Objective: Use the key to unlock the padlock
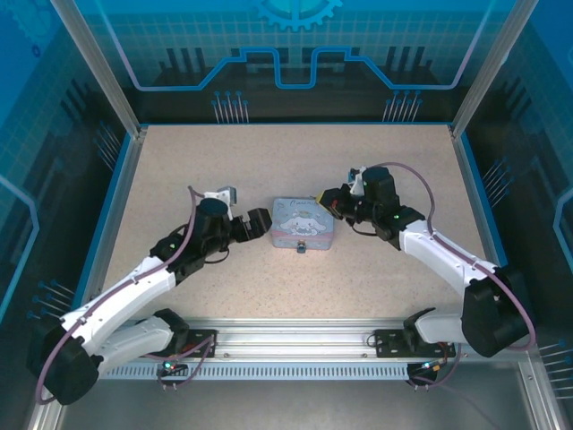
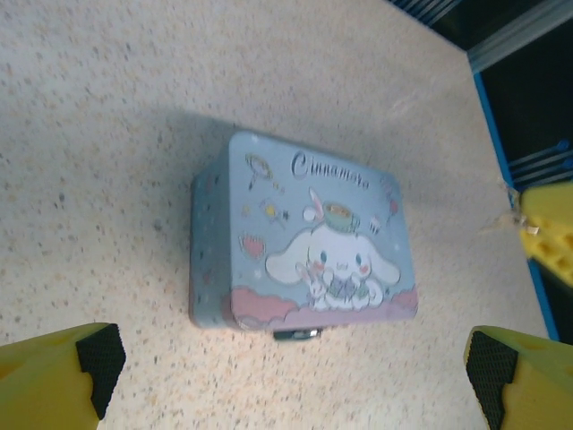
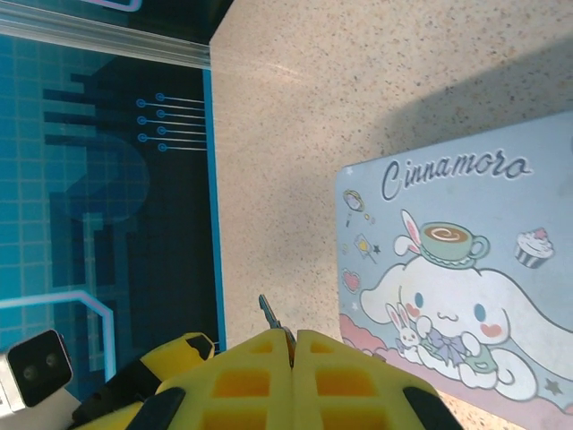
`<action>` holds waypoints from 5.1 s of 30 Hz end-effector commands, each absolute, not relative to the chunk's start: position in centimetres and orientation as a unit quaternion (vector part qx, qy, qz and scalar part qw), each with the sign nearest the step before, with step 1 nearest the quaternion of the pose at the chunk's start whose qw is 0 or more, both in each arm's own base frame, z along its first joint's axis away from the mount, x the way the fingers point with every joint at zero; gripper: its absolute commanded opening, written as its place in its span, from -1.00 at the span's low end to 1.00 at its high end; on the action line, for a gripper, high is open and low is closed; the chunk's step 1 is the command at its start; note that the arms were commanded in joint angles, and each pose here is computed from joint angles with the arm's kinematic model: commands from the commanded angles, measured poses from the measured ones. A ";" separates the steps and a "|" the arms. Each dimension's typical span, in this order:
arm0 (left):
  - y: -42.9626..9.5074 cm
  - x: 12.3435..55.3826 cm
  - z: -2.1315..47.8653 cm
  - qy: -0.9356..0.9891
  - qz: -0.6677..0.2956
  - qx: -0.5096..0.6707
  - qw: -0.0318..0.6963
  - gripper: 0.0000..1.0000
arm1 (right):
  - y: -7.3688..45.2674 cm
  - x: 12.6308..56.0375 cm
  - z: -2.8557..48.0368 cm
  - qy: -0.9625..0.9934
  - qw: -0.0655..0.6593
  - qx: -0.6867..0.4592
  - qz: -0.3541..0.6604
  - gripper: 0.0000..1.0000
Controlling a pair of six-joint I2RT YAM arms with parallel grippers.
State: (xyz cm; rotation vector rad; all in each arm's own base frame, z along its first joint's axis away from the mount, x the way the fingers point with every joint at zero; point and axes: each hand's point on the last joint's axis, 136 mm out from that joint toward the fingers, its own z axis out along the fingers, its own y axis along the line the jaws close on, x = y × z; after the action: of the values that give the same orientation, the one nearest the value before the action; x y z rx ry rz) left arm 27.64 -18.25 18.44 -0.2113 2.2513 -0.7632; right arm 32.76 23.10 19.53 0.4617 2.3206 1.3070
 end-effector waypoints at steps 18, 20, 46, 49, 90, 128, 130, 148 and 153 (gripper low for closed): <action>-26.0 24.3 12.3 0.881 -0.335 0.028 0.331 0.98 | 20.7 31.1 17.3 0.832 0.236 0.211 0.456 -1.00; -27.0 24.5 11.8 0.884 -0.336 0.038 0.324 0.98 | 20.5 31.0 16.8 0.835 0.237 0.211 0.450 -1.00; -31.0 29.4 6.6 0.879 -0.345 0.036 0.328 0.98 | 21.8 34.3 10.3 0.858 0.194 0.243 0.410 -1.00; -31.1 29.9 6.5 0.876 -0.348 0.035 0.331 0.98 | 21.8 35.2 9.8 0.857 0.197 0.252 0.405 -1.00; -34.8 30.3 8.1 0.837 -0.435 0.060 0.327 0.96 | 22.2 37.6 9.4 0.846 0.182 0.239 0.441 -1.00; -32.5 31.5 9.5 0.865 -0.368 0.050 0.338 0.98 | 17.9 36.1 16.9 0.886 0.294 0.199 0.298 -1.00; -32.6 31.6 9.6 0.863 -0.370 0.050 0.340 0.98 | 17.6 35.9 17.7 0.889 0.307 0.197 0.277 -1.00; -32.3 31.5 7.4 0.877 -0.366 0.009 0.312 0.98 | 17.1 35.7 23.1 0.876 0.340 0.175 0.294 -1.00; -32.4 31.6 5.7 0.887 -0.352 0.010 0.299 0.98 | 17.4 36.2 24.2 0.868 0.342 0.173 0.315 -1.00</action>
State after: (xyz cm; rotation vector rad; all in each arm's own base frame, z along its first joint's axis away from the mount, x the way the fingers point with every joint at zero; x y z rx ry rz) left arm 30.95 -32.35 6.38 0.0499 2.3340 -0.9587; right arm 35.92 17.26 21.92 0.4764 2.3005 0.7653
